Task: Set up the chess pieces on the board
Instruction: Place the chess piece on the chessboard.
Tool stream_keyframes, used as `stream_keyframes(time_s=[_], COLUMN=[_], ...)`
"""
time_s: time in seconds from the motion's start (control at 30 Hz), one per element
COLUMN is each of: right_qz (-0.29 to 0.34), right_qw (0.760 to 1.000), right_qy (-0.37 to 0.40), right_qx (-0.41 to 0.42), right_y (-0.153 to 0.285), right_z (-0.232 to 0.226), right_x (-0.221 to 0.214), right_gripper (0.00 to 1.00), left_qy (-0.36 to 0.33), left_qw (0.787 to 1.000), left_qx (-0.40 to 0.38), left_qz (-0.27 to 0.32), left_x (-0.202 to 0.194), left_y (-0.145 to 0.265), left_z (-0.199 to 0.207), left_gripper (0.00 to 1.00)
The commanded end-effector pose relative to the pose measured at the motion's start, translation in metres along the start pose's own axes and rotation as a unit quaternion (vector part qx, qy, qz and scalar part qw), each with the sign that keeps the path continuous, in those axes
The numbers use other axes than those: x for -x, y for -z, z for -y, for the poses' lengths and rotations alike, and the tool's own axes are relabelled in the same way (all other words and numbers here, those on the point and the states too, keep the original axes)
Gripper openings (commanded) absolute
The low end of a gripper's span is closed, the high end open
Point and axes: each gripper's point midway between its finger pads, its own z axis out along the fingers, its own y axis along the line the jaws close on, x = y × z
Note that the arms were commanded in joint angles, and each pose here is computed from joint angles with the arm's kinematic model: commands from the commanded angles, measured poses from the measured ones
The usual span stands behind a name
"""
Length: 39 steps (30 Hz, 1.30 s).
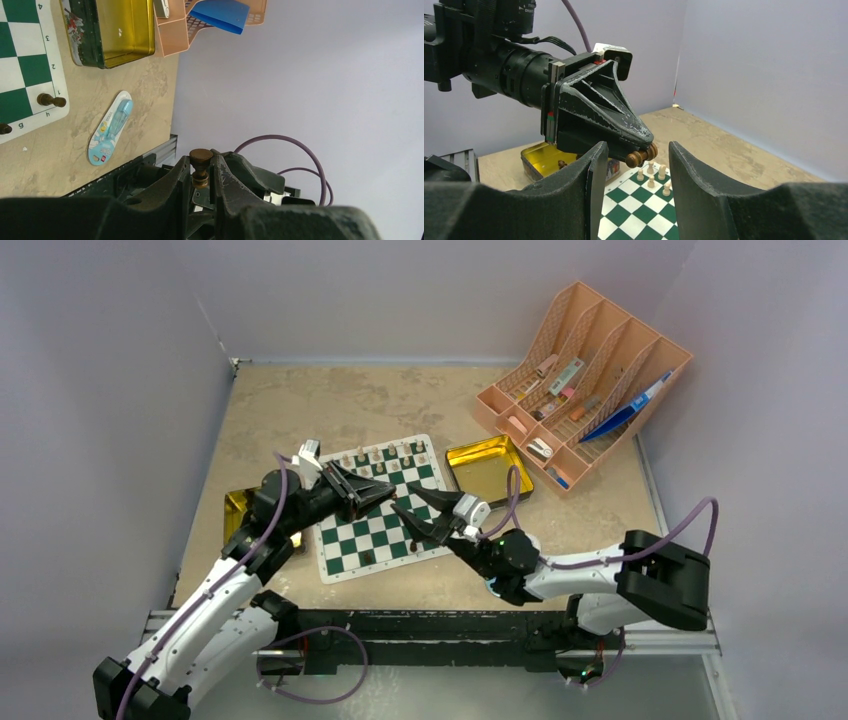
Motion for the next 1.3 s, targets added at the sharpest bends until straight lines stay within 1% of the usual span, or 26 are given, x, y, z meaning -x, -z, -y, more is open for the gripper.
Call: stream_keyframes(time_s=[0.0,0.1,0.23,0.57,0.63,0.73,0.8,1.1,1.23,1.27], right_qz=[0.053,0.047,0.04,0.029,0.02,0.014,0.013,0.009,0.003,0.003], right_qw=[0.998,0.998,0.999,0.998,0.998,0.999,0.999,0.998,0.997,0.997], right_qy=[-0.003,-0.003,-0.002,-0.004,-0.003,-0.004,-0.008,-0.012,-0.014,-0.014], right_qx=[-0.025,-0.03,-0.033,-0.054,-0.051,-0.046,-0.043,-0.067,-0.072,-0.075], right_y=[-0.014,-0.017,-0.02,-0.028,-0.029,-0.026,-0.023,-0.02,-0.022,-0.022], right_z=[0.005,0.005,0.002,0.002,-0.001,-0.004,-0.007,-0.001,0.0,0.001], right_x=[0.03,0.024,0.019,0.012,0.007,0.004,0.003,0.0,-0.003,-0.003], right_gripper=[0.51,0.5,0.46,0.3,0.31,0.4,0.41,0.3,0.29,0.28], left_qy=[0.009,0.012,0.018,0.034,0.037,0.038,0.04,0.04,0.041,0.04], left_qw=[0.999,0.999,0.999,0.998,0.998,0.998,0.997,0.997,0.997,0.997], left_qx=[-0.033,-0.033,-0.033,-0.057,-0.057,-0.058,-0.058,-0.061,-0.062,-0.062], left_qz=[0.01,0.012,0.017,0.014,0.012,0.014,0.018,0.023,0.023,0.022], left_x=[0.003,0.003,0.004,0.003,0.002,0.002,0.003,0.004,0.004,0.004], left_y=[0.003,0.004,0.006,0.007,0.007,0.008,0.009,0.011,0.012,0.012], left_z=[0.017,0.016,0.013,0.018,0.017,0.017,0.017,0.02,0.02,0.02], left_gripper=[0.06,0.05,0.05,0.04,0.04,0.04,0.04,0.04,0.04,0.03])
